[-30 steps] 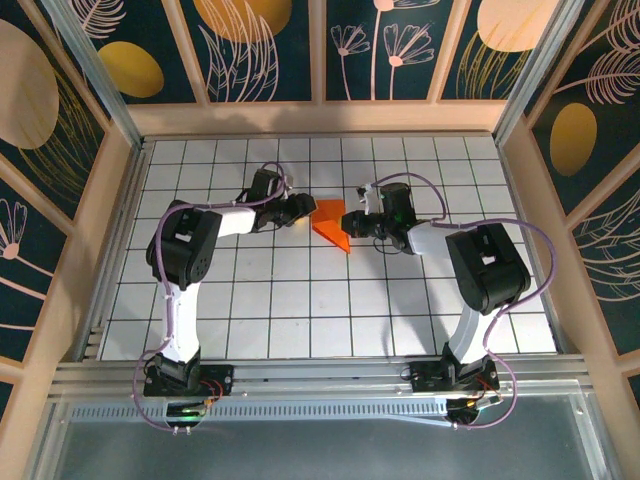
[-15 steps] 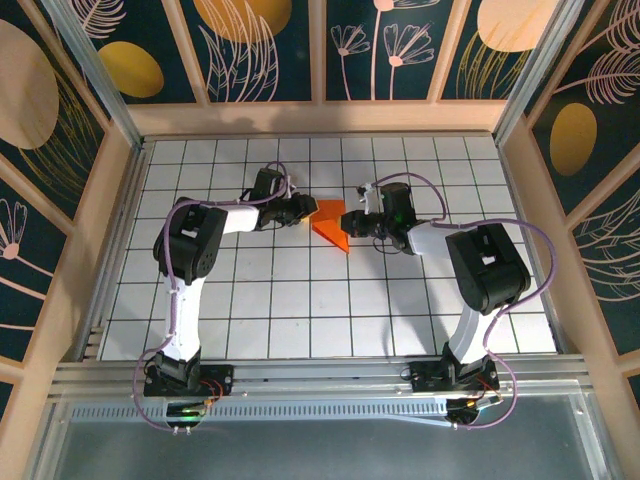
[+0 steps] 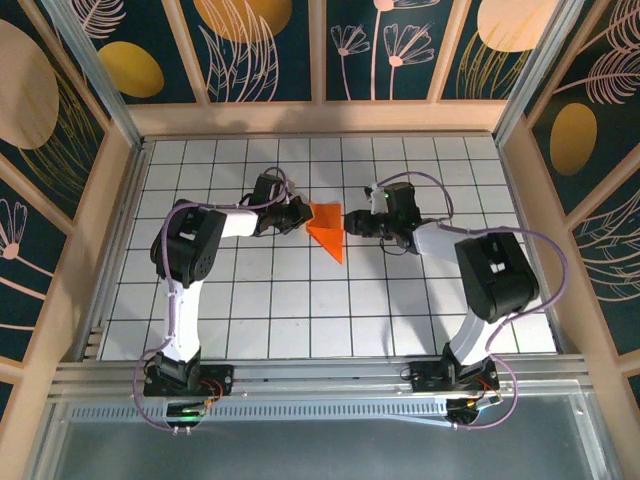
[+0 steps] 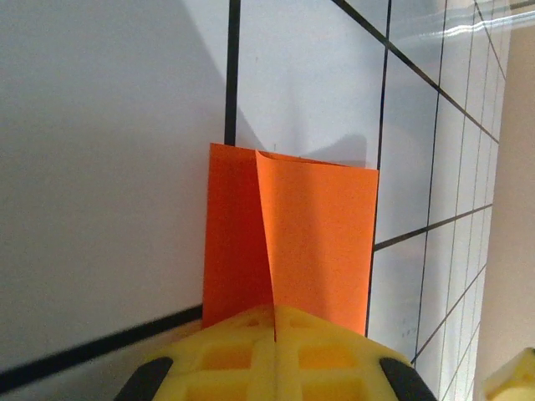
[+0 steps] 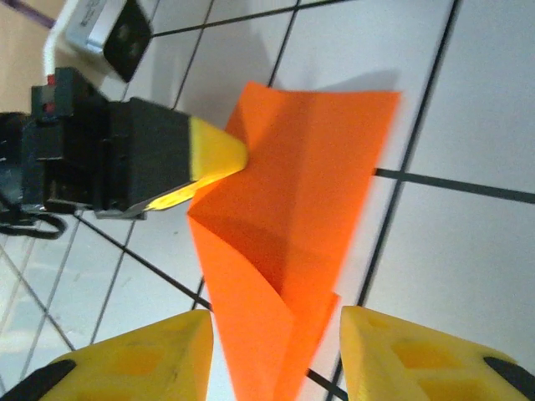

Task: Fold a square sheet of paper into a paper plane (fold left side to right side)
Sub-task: Fourth fold the wing at the center of the table.

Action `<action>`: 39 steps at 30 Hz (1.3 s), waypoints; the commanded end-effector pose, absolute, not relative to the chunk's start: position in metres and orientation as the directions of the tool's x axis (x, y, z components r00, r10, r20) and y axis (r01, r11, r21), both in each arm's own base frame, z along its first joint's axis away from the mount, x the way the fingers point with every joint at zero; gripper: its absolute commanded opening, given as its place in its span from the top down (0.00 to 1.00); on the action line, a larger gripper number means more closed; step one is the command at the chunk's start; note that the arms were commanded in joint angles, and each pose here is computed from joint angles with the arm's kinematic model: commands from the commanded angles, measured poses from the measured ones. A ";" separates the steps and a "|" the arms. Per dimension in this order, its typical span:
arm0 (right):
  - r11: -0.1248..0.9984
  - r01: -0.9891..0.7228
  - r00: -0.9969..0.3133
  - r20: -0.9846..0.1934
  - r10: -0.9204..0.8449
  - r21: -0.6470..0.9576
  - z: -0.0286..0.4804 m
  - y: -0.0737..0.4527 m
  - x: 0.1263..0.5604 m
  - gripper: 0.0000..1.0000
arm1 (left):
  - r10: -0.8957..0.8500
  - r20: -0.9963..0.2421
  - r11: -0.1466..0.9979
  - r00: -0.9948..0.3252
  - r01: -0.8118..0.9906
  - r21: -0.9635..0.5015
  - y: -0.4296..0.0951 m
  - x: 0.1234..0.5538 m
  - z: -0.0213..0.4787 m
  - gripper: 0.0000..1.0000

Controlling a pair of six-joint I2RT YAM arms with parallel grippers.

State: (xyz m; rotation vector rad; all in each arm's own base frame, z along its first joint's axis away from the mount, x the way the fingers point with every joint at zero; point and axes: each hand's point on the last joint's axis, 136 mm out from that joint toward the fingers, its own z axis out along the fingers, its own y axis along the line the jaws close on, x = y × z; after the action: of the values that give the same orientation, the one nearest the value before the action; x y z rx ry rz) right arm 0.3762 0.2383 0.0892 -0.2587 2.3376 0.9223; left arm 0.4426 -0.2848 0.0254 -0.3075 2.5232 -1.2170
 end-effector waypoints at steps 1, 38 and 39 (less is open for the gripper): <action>0.845 -0.350 -0.763 -0.646 -0.007 0.404 0.110 0.219 0.376 0.55 | -0.352 -0.243 0.586 -0.904 -0.010 -0.810 -0.292 0.443 0.060 1.00; 0.956 -0.291 -0.753 -0.609 -0.249 -0.031 0.053 0.299 0.321 0.65 | -0.399 -0.224 0.591 -0.889 -0.063 -0.805 -0.295 0.428 0.075 0.99; 0.956 -0.291 -0.753 -0.608 -0.251 -0.035 0.052 0.300 0.321 0.65 | -0.399 -0.222 0.591 -0.890 -0.064 -0.804 -0.295 0.428 0.074 0.99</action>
State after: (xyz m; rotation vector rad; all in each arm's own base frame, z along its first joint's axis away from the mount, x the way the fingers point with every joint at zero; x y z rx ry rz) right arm 0.3119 0.2947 0.0465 -0.4099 2.4981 0.1070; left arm 0.4288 -0.2927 0.0654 -0.3794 2.4487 -1.2044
